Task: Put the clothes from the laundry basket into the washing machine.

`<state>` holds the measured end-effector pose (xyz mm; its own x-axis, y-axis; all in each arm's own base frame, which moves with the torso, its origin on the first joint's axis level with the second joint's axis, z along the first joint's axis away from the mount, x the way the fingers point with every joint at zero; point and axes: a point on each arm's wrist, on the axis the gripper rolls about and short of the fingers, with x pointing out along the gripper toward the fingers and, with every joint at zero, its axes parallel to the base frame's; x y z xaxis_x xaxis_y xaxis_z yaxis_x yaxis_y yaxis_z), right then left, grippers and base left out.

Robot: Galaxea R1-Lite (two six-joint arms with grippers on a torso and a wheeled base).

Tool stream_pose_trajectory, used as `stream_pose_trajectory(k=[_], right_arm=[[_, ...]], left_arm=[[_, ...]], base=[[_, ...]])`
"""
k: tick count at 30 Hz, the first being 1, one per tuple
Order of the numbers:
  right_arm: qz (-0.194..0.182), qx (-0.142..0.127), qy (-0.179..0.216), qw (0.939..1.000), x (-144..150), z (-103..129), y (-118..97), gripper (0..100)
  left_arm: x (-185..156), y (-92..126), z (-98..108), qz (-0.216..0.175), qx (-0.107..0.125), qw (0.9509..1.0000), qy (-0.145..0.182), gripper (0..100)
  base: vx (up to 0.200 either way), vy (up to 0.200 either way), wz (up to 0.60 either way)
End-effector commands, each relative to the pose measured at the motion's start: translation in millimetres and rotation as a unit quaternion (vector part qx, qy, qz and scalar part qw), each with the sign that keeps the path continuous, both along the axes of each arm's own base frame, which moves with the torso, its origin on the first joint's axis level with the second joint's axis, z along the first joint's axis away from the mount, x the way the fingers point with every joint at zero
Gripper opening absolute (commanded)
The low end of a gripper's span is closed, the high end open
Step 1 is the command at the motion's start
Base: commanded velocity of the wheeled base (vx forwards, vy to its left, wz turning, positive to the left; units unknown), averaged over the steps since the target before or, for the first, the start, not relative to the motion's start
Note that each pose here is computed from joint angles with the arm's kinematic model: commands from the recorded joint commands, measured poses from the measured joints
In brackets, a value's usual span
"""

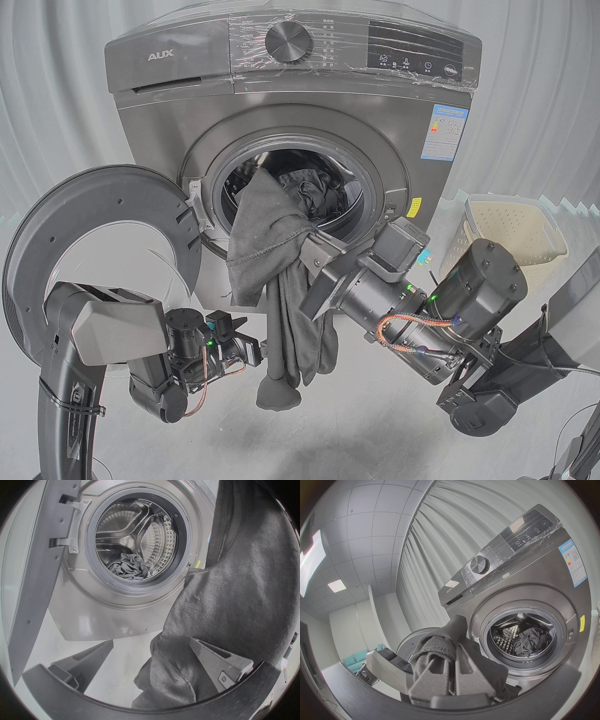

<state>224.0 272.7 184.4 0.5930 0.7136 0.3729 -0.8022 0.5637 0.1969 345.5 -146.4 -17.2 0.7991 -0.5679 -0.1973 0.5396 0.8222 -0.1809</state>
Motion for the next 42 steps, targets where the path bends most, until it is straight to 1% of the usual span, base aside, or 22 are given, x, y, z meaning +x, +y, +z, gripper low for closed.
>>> stream_pose_trajectory(k=[1, 9, 12, 20, 25, 27, 32, 35, 42], right_arm=[[-0.003, -0.001, 0.001, 1.0000, 2, 0, -1, 0], [-0.013, -0.001, 0.001, 0.9999, 9, -2, -4, 0], [-0.013, -0.001, 0.001, 0.9999, 9, -1, -4, 0], [-0.019, -0.001, 0.001, 0.9998, 14, -2, -4, 0], [-0.015, 0.002, -0.002, 0.9999, 12, 0, -1, 0], [-0.012, 0.003, -0.002, 0.9999, 11, 0, 0, 0], [-0.011, 0.004, -0.004, 0.9999, 10, 1, 1, 0], [-0.010, 0.004, -0.004, 0.9999, 9, 2, 1, 0], [-0.010, 0.005, -0.005, 0.9999, 8, 3, 0, 0]], left_arm=[[-7, -3, 5, -0.011, 0.001, 0.9999, 0.002, 100], [-15, 0, 16, -0.014, 0.002, 0.9999, -0.003, 100], [-16, 1, 16, -0.013, 0.004, 0.9999, -0.001, 100], [-24, 5, 12, -0.012, 0.011, 0.9997, 0.015, 100], [-28, 1, 7, -0.022, 0.015, 0.9994, 0.024, 100], [-29, -4, 6, -0.035, 0.014, 0.9990, 0.023, 100], [-24, -10, 3, -0.041, 0.010, 0.9989, 0.020, 100], [-19, -11, -2, -0.039, 0.010, 0.9990, 0.018, 100], [-12, -11, -4, -0.034, 0.003, 0.9993, 0.014, 100]], base=[[0.000, 0.000, 0.00], [0.000, 0.000, 0.00], [0.000, 0.000, 0.00], [0.000, 0.000, 0.00], [0.000, 0.000, 0.00], [0.000, 0.000, 0.00], [0.000, 0.000, 0.00], [0.000, 0.000, 0.00], [0.000, 0.000, 0.00]])
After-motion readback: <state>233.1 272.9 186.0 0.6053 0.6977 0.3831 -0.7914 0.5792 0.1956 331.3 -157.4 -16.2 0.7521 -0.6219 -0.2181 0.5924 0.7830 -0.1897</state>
